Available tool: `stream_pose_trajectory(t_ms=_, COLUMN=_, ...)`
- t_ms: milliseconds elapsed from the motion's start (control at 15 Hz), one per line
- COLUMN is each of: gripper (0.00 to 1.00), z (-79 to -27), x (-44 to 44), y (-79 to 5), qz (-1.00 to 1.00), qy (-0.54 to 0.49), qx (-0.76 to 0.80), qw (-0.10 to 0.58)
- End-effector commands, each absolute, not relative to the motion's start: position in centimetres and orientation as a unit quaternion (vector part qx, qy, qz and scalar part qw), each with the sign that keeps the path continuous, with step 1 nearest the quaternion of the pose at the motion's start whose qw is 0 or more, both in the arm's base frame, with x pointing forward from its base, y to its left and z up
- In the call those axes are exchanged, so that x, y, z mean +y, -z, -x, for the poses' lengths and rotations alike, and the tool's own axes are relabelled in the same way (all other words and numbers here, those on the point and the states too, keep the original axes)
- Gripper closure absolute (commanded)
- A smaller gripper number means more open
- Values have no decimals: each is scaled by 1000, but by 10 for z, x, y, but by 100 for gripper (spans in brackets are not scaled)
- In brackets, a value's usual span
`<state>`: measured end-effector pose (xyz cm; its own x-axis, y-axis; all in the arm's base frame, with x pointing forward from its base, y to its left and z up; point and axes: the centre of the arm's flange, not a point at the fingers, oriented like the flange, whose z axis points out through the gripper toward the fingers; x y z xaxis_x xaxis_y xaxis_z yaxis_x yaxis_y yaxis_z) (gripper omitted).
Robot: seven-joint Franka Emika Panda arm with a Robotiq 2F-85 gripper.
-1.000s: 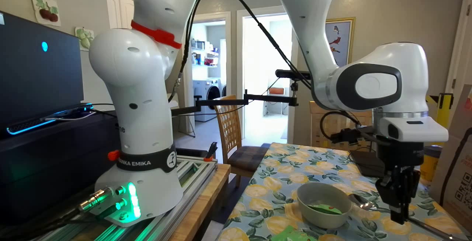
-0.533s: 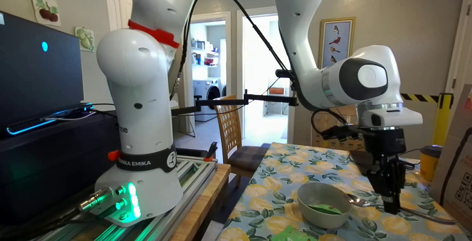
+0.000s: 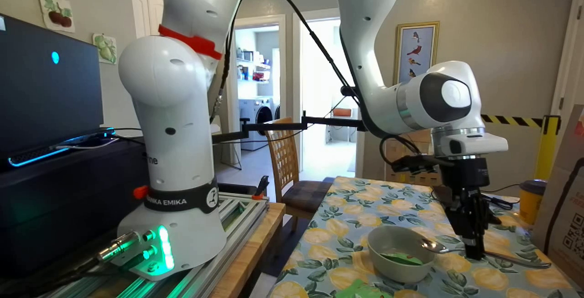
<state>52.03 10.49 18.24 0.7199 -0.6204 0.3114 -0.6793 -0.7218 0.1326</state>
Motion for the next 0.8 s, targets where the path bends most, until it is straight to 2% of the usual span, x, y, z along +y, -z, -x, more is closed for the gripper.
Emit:
stream_pose_trajectory(t_ms=0, gripper=86, z=-521, x=104, y=-182, qz=-919, qy=-123, qx=-354, qw=120)
stream_pose_trajectory(t_ms=67, gripper=96, z=-521, x=103, y=-182, qz=-919, qy=-123, qx=-355, qw=120)
stream_pose_trajectory(t_ms=733, gripper=96, z=-509, x=119, y=-175, qz=-910, qy=-173, qx=-351, qw=140)
